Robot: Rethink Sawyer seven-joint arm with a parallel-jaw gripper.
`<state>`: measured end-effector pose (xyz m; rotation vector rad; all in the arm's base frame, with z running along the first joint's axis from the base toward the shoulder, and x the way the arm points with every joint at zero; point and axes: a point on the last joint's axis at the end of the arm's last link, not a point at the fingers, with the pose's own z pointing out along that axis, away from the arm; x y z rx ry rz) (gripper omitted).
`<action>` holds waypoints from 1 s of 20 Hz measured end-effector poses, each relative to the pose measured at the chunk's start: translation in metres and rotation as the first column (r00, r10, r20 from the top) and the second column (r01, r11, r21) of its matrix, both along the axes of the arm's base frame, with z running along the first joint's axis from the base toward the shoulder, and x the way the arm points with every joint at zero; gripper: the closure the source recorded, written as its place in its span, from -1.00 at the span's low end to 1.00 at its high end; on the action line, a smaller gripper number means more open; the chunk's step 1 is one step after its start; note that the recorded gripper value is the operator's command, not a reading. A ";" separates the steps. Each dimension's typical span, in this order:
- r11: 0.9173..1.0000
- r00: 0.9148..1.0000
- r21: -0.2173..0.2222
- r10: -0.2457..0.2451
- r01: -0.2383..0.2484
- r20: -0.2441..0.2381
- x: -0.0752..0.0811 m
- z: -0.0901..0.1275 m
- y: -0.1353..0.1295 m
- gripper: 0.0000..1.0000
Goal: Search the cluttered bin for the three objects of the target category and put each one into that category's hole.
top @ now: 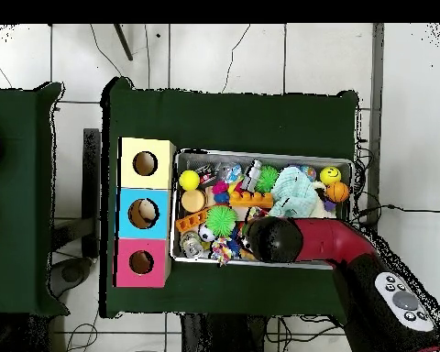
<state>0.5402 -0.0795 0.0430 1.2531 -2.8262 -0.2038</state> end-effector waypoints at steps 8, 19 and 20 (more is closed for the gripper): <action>0.998 0.986 -0.050 0.042 -0.034 0.161 0.023 -0.003 -0.012 -1.00; 0.986 0.958 -0.120 0.142 -0.115 0.248 0.043 -0.010 -0.008 1.00; 0.985 0.958 -0.124 0.147 -0.119 0.246 0.043 -0.010 -0.006 1.00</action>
